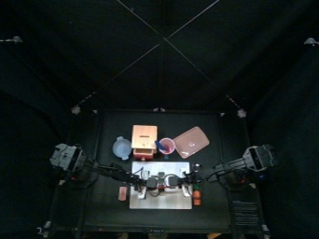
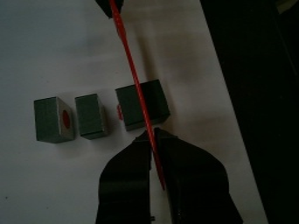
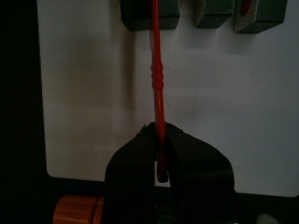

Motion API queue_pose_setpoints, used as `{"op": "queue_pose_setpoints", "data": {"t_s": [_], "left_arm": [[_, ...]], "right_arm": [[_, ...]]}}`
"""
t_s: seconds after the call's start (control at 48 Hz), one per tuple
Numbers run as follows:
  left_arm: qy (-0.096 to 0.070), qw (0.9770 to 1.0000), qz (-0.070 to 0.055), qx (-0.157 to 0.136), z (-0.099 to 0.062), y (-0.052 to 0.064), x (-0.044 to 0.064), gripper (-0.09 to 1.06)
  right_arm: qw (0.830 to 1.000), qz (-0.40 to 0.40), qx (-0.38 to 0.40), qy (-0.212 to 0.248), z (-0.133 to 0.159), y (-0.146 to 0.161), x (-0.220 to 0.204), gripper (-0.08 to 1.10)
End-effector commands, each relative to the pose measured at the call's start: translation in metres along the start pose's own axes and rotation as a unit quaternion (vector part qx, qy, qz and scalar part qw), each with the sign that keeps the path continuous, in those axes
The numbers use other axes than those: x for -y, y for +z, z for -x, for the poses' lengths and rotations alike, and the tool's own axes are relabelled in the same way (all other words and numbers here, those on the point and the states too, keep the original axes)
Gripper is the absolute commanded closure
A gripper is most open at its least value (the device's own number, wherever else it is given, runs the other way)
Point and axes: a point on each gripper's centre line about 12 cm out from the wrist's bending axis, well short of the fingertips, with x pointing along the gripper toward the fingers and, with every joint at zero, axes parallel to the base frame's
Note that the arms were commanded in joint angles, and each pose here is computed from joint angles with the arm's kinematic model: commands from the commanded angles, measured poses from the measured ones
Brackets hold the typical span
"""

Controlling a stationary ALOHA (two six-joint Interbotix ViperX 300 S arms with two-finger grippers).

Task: Place sushi on board then cut the sushi with the knife then place the pieces on the plate
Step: Cut the sushi into 4 pieces

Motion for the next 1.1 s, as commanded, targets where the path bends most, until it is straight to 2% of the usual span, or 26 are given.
{"op": "queue_pose_setpoints", "data": {"t_s": [0.021,0.375,0.75,0.938,1.104], "left_arm": [[-0.003,0.9998,-0.005,0.020,0.002,0.014,0.003,0.53],[-0.002,1.0000,-0.003,0.001,-0.010,0.003,0.002,0.53],[-0.006,0.9999,-0.006,-0.014,-0.024,-0.006,0.008,0.53],[-0.014,0.9998,-0.009,-0.012,-0.023,-0.004,0.017,0.53],[-0.015,0.9998,-0.009,-0.004,-0.018,0.001,0.018,0.53]], "right_arm": [[0.999,-0.001,0.032,0.002,0.012,0.014,0.001,0.69],[1.000,-0.008,0.021,0.006,-0.003,0.011,-0.002,0.69],[1.000,-0.023,0.013,0.017,-0.024,0.008,-0.010,0.69],[0.999,-0.026,0.015,0.032,-0.022,0.011,-0.023,0.69],[0.999,-0.024,0.020,0.033,-0.017,0.016,-0.023,0.69]]}}
